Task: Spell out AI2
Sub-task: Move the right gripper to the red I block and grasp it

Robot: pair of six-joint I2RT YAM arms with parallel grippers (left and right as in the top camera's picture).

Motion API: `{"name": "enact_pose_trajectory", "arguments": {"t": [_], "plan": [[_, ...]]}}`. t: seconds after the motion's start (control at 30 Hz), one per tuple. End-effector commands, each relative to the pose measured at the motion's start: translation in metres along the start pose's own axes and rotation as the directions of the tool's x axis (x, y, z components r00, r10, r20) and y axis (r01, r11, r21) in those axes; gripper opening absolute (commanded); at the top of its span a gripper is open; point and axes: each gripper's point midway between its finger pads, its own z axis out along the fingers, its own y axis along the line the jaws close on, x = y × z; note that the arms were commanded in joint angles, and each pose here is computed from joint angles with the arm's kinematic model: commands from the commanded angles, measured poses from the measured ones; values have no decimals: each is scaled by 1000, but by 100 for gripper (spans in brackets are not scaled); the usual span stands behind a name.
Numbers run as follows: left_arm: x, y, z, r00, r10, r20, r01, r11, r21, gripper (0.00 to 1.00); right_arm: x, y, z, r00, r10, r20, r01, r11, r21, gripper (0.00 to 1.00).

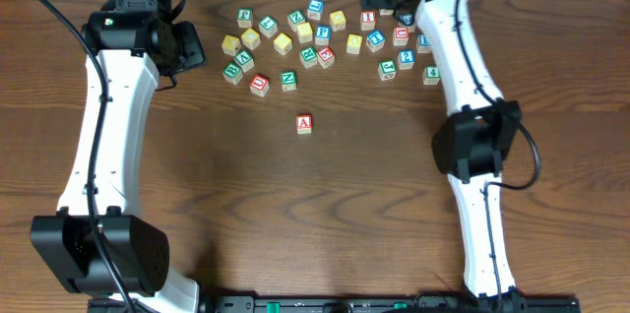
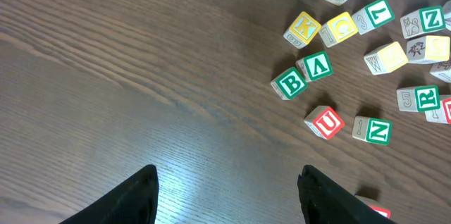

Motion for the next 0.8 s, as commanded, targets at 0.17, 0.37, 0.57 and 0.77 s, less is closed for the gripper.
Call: {"name": "enact_pose_trajectory", "arguments": {"t": [0.17, 0.37, 0.57, 0.77], "plan": [[5, 2, -9, 1000, 5, 0, -5, 1000, -10, 63, 7, 8, 44, 998, -27, 52, 22, 996, 85, 65], [9, 3, -9, 1000, 7, -17, -7, 1000, -16, 63, 14, 1, 63, 998, -14, 64, 5, 990, 140, 65], [10, 4, -8, 1000, 7, -23, -7, 1000, -18, 63, 17, 0, 75, 997, -11, 71, 1, 990, 144, 64], [11, 4, -8, 1000, 7, -23, -8, 1000, -18, 63, 26, -3, 87, 998, -1, 60, -8, 989, 149, 64]]}}
